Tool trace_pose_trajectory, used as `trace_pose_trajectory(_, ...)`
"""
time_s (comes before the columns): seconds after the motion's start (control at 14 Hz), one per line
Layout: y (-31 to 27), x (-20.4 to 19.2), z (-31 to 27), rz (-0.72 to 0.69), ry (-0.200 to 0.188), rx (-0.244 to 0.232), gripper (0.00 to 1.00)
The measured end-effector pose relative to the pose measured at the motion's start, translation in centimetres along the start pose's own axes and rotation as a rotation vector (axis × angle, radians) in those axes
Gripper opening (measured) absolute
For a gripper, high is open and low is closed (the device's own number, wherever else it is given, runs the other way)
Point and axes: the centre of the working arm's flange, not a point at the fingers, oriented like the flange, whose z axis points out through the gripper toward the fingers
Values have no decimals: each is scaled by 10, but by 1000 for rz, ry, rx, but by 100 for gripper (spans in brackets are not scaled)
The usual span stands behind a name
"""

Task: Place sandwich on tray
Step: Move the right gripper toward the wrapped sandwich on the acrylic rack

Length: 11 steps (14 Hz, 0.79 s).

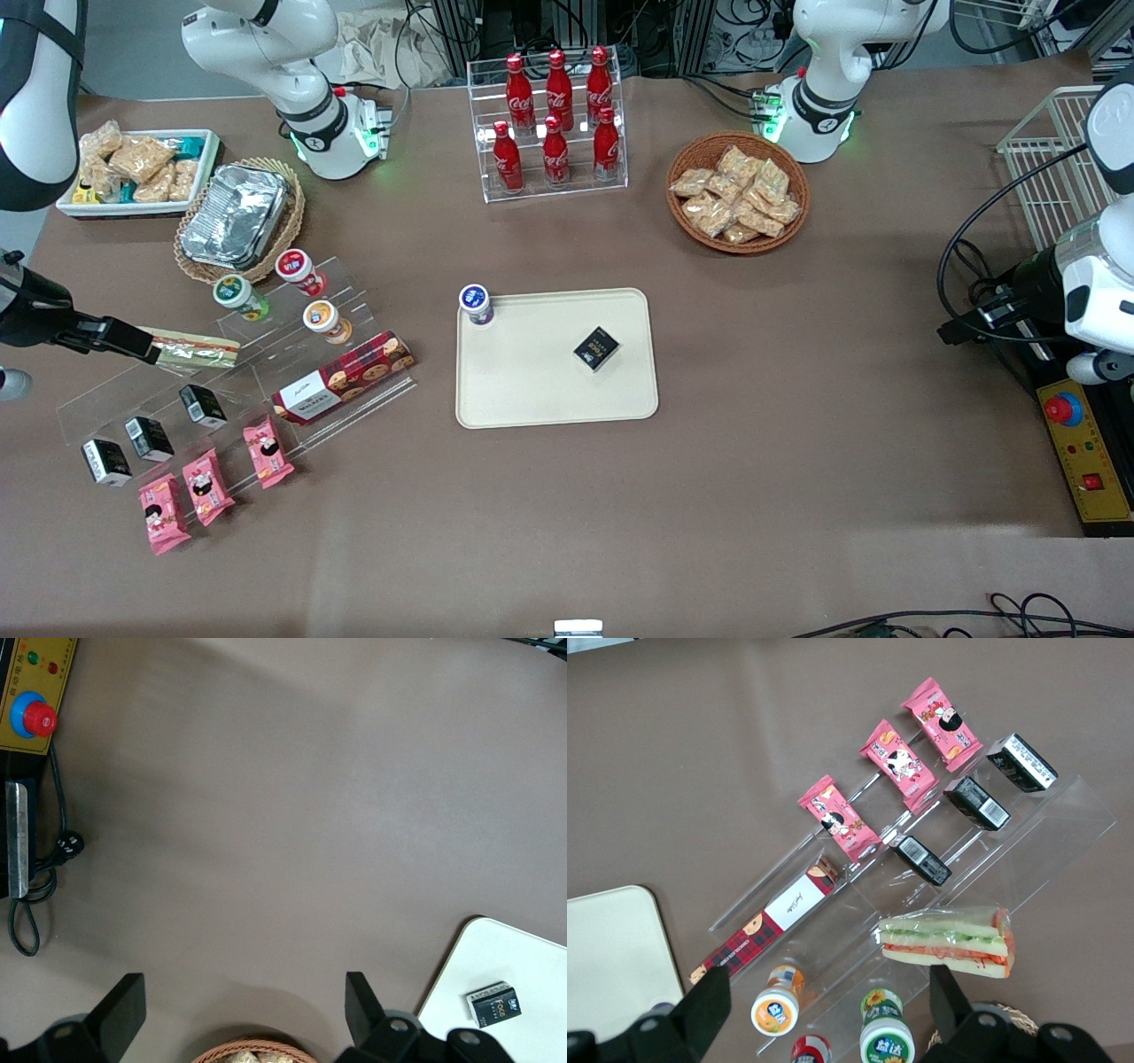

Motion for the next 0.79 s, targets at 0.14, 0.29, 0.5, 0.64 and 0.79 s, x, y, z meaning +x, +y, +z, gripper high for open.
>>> trace_pose_trajectory(0.14,0,0,0,0,-1,0,100)
trace_pose_trajectory(0.29,0,0,0,0,-1,0,100)
trace_pose_trajectory(0.5,7,1,2,12,-4,-2,100)
trace_pose_trajectory(0.64,11,1,4,18,-12,-3,100)
trace_pose_trajectory(0.79,12,1,6,19,-20,-4,100)
